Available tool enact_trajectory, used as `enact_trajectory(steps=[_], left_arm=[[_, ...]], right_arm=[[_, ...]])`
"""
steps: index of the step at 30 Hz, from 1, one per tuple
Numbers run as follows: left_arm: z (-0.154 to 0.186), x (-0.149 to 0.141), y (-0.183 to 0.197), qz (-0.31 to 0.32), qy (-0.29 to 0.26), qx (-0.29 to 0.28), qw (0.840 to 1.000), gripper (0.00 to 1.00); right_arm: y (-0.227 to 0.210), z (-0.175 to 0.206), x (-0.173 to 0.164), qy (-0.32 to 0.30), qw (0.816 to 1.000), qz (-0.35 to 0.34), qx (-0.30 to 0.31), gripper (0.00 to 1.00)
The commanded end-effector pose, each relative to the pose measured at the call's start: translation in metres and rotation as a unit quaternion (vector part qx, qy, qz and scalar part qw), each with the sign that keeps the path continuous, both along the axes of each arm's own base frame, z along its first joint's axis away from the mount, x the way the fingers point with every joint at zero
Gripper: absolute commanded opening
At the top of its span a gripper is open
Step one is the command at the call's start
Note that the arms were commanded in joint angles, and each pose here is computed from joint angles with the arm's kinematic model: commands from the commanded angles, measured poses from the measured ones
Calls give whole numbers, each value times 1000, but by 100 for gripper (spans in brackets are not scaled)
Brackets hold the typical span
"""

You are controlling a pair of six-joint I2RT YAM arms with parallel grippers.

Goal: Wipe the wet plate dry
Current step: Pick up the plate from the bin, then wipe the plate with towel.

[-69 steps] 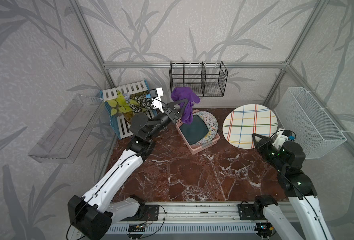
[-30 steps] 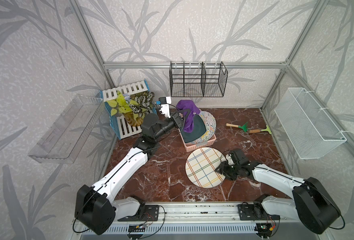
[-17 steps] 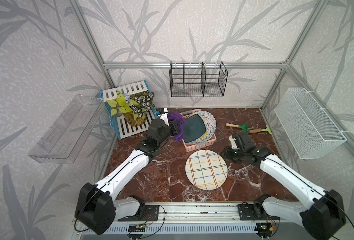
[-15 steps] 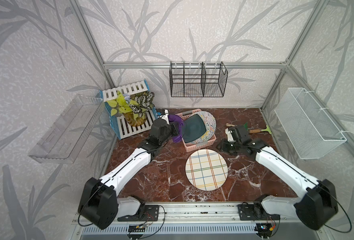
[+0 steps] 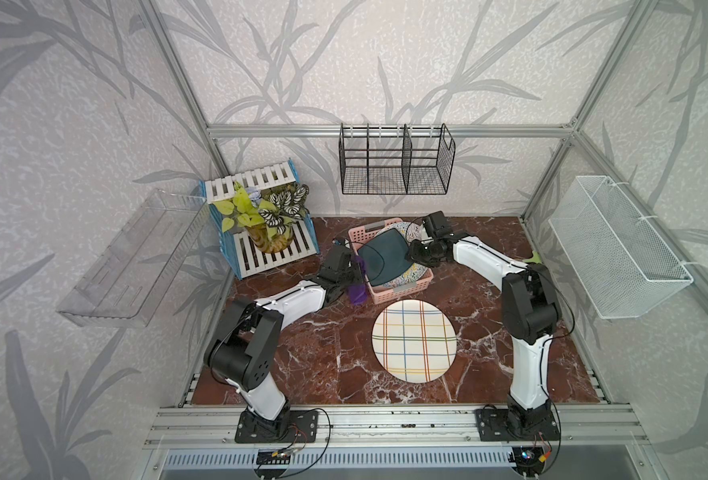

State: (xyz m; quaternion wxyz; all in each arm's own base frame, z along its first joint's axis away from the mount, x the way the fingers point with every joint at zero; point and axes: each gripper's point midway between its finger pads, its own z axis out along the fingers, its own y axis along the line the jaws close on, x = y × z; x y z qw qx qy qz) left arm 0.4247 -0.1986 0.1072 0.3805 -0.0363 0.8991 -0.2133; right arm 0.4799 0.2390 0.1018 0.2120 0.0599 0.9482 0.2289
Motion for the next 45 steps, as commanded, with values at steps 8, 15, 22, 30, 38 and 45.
enact_trajectory(steps=[8, 15, 22, 30, 38, 45], left_arm=[[14, 3, -37, -76, -33, -69, 994, 0], [55, -5, -10, -42, -76, -61, 994, 0], [159, -15, 4, -43, -178, -61, 981, 0], [183, -29, -46, -149, -180, -111, 966, 0], [157, -45, -69, -141, -132, -82, 978, 0], [174, -17, 0, -28, -148, -86, 985, 0]], right_arm=[[27, -46, 9, 20, 994, -5, 106, 31], [21, 7, 9, -48, 990, 7, 131, 0], [33, 103, -32, -117, 967, 53, 218, 0], [53, 172, -91, -149, 933, 40, 325, 0], [45, 265, -101, -221, 886, 26, 407, 0], [48, 306, -146, -273, 864, 96, 412, 0]])
